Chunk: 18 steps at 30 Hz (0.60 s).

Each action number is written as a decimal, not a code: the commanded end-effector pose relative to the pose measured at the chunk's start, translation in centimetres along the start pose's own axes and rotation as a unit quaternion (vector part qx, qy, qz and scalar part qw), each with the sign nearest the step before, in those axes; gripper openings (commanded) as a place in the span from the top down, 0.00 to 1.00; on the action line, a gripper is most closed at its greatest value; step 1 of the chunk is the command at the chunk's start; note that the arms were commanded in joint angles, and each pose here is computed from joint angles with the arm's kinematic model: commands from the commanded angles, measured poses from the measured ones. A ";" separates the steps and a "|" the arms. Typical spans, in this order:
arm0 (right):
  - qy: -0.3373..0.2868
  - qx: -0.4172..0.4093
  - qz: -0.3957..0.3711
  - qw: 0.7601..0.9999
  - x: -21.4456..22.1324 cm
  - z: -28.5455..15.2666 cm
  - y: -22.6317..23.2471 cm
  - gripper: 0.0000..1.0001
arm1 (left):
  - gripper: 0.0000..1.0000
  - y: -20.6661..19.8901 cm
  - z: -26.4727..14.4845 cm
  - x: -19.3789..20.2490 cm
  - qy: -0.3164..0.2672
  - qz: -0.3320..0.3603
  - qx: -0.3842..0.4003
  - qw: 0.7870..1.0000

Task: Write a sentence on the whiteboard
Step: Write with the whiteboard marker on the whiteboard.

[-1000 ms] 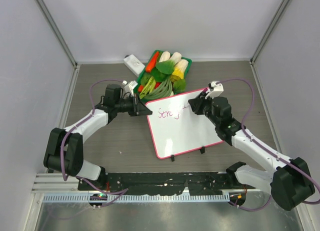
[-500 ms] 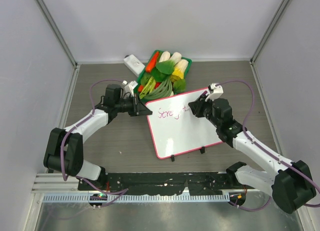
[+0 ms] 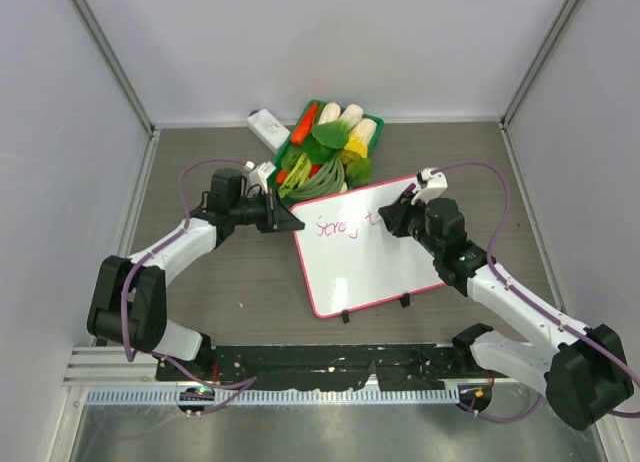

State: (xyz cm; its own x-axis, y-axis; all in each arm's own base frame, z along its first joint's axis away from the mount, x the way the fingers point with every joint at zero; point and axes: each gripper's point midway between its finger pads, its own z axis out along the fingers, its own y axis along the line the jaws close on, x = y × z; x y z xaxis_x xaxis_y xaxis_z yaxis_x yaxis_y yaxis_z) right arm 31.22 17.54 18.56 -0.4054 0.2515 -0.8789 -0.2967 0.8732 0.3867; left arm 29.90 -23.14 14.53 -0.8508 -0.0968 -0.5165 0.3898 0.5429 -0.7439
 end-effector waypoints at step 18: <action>-0.078 0.006 0.008 0.997 -6.6 0.4 1.6 0.98 | 1.00 3.9 0.2 -0.1 -0.009 0.054 -0.091 0.994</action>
State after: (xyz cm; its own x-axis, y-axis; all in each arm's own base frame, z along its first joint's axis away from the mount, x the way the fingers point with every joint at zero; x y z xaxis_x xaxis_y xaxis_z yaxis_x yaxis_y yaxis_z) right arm 32.50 17.46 20.96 -0.3600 0.2758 -0.8913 -0.2803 0.8792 0.3853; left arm 29.79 -23.28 14.53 -0.8462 -0.0846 -0.5261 0.4040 0.5419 -0.7370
